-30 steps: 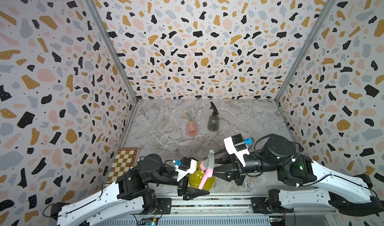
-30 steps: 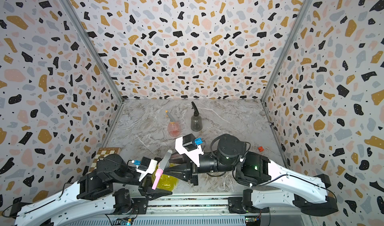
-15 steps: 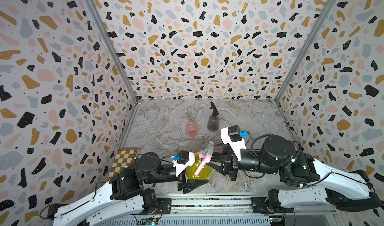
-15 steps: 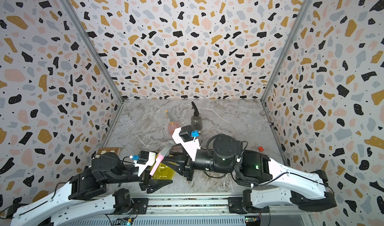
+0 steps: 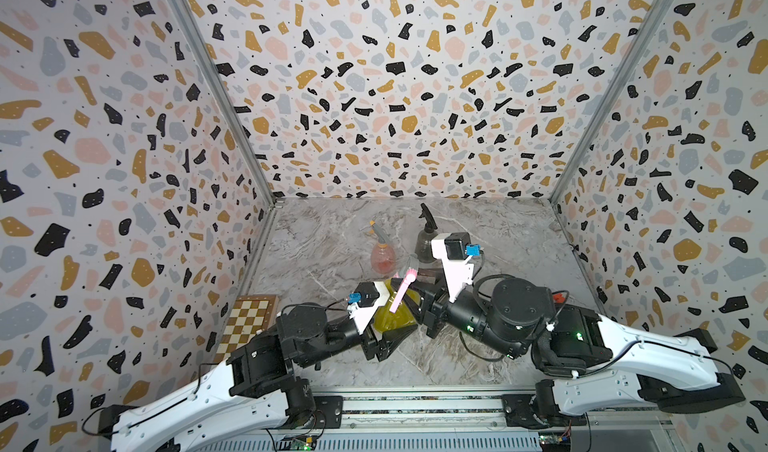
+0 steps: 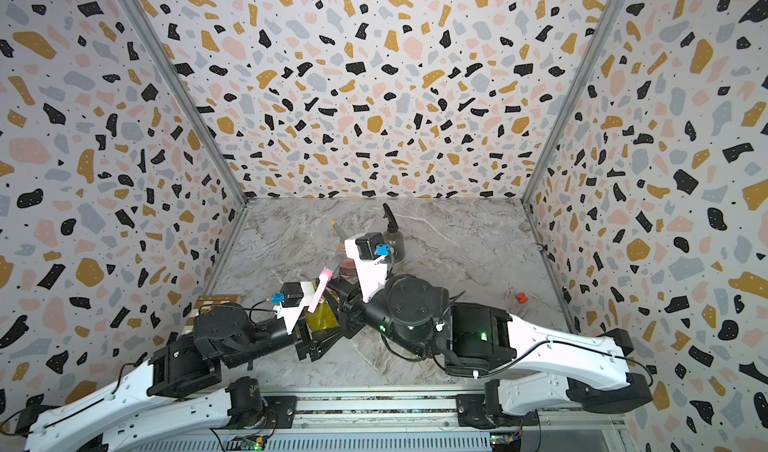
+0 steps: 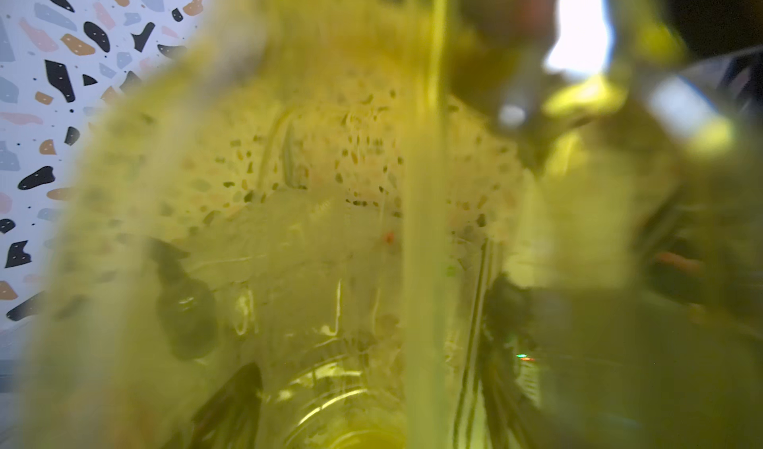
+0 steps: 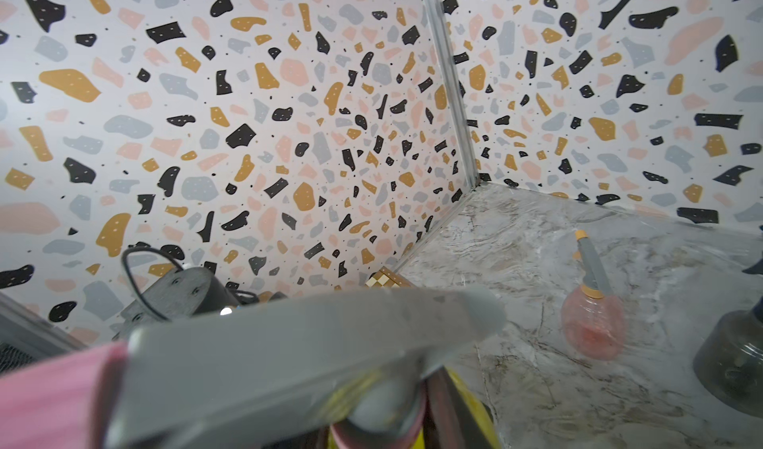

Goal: Attach spray nozzles to spray bottles
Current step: Screw the spray nozzle on the spray bottle.

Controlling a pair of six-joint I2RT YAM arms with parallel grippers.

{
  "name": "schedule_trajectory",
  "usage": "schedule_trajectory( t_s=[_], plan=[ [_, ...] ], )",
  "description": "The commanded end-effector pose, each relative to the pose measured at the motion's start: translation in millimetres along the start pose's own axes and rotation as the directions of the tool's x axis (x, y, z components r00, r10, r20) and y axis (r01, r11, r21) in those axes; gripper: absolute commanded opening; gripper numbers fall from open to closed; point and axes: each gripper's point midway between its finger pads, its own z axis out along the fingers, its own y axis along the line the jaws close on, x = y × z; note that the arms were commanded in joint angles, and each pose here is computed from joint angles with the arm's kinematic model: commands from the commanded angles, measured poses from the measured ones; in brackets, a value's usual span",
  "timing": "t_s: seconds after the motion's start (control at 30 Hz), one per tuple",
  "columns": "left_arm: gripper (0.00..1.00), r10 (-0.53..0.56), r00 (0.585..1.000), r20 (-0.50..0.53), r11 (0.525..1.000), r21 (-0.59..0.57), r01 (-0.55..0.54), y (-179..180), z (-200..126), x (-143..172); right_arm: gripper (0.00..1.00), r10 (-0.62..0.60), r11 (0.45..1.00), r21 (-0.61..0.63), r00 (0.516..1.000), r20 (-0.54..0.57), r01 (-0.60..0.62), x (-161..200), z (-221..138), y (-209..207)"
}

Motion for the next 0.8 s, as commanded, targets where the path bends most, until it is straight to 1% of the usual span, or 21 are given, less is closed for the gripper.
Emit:
schedule_trajectory(
  t_s=[0.0,0.1,0.27,0.37,0.47,0.53,0.7,0.77],
  plan=[
    [0.0,0.019,0.984,0.177,0.999,-0.035,-0.013,4,1,-44,0.0,-0.077,0.996,0.026,0.964,-0.256,0.086,89,24,-2],
    [0.0,0.006,0.984,0.179,0.999,-0.032,0.0,5,-1,-43,0.01,-0.094,0.995,0.012,0.969,-0.23,0.099,79,19,-1],
    [0.0,-0.009,0.983,0.181,0.999,-0.037,0.016,6,-5,-41,0.17,-0.123,0.992,-0.019,0.978,-0.167,0.122,60,0,-4],
    [0.0,-0.016,0.983,0.185,0.999,-0.047,0.025,8,-7,-40,0.26,-0.145,0.988,-0.066,0.981,-0.13,0.137,50,-13,-2],
    [0.0,-0.017,0.982,0.189,0.997,-0.066,0.03,12,-9,-39,0.38,-0.167,0.982,-0.112,0.98,-0.112,0.154,46,-24,-1],
    [0.0,-0.017,0.982,0.191,0.997,-0.07,0.03,12,-10,-39,0.49,-0.184,0.977,-0.131,0.976,-0.114,0.168,47,-31,-2],
    [0.0,-0.007,0.982,0.187,0.998,-0.063,0.019,11,-10,-40,0.62,-0.211,0.967,-0.164,0.972,-0.102,0.193,46,-46,-5],
    [0.0,0.002,0.983,0.181,0.998,-0.059,0.009,10,-11,-39,0.65,-0.228,0.96,-0.189,0.968,-0.103,0.206,46,-54,-4]
  ],
)
